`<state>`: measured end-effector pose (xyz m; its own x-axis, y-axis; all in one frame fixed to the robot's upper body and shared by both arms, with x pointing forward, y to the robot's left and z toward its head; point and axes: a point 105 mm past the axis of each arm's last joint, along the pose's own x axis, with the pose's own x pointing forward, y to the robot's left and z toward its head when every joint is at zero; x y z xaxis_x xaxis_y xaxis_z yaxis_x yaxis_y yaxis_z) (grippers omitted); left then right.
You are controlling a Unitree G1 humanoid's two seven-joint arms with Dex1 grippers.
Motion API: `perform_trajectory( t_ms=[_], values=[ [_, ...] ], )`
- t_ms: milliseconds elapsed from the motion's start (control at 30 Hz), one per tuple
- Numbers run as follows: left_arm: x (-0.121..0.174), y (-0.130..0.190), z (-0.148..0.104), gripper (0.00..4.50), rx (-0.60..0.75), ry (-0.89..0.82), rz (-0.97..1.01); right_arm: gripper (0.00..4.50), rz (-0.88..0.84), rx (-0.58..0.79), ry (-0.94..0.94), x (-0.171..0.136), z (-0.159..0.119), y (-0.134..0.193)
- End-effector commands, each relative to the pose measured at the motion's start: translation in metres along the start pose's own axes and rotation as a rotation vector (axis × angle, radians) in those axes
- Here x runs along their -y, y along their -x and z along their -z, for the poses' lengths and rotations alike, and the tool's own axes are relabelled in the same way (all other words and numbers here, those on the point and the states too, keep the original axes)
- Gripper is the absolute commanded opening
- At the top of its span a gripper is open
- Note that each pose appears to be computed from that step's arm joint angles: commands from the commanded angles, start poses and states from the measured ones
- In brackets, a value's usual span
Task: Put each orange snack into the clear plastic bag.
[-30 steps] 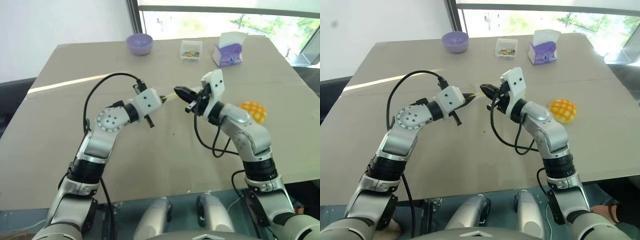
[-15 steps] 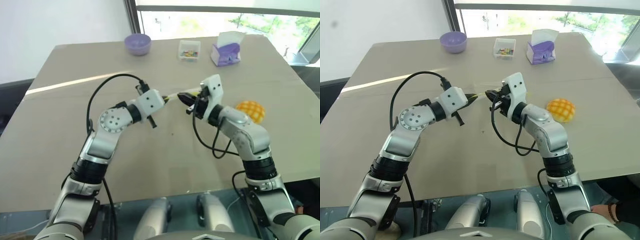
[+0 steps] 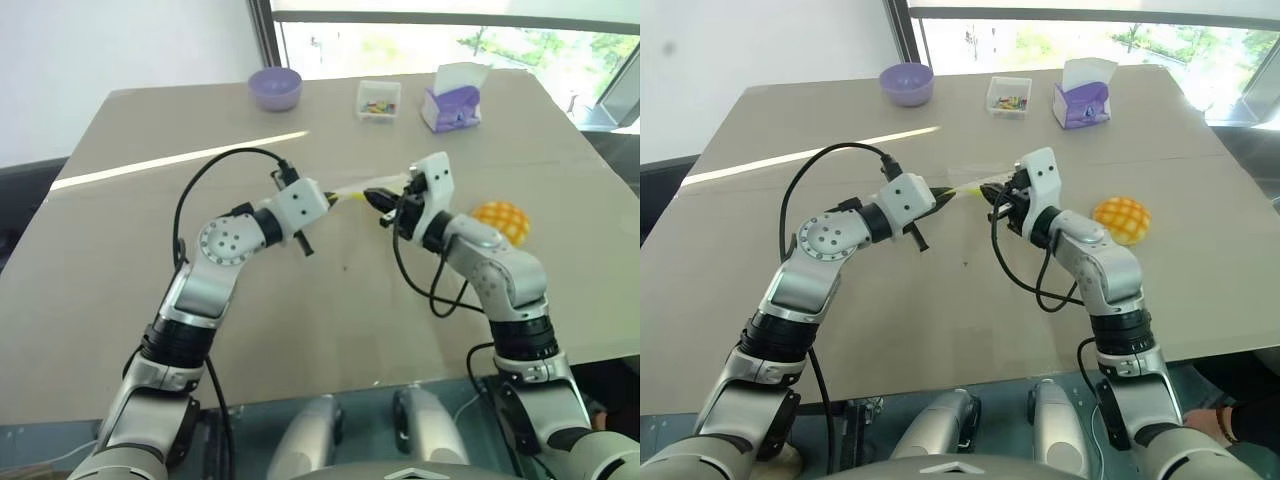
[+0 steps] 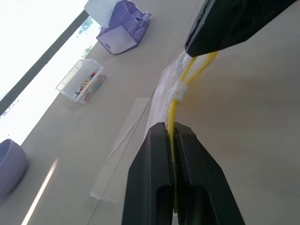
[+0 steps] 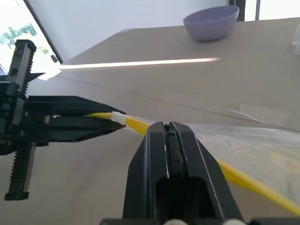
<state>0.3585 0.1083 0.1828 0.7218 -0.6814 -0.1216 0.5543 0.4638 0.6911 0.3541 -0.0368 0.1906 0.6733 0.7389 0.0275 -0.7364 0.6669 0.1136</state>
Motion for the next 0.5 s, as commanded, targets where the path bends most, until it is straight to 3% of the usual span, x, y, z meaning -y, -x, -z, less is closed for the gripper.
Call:
perform_trajectory(
  t_ms=[33, 500],
  values=[
    [-0.012, 0.004, -0.015, 0.00, 0.043, -0.033, -0.046, 0.06, -0.057, 0.048, 0.020, -0.010, -0.015, 0.007],
    [-0.010, 0.004, -0.019, 0.00, 0.061, -0.032, -0.036, 0.06, -0.023, -0.001, 0.019, -0.004, -0.005, 0.006]
  ],
)
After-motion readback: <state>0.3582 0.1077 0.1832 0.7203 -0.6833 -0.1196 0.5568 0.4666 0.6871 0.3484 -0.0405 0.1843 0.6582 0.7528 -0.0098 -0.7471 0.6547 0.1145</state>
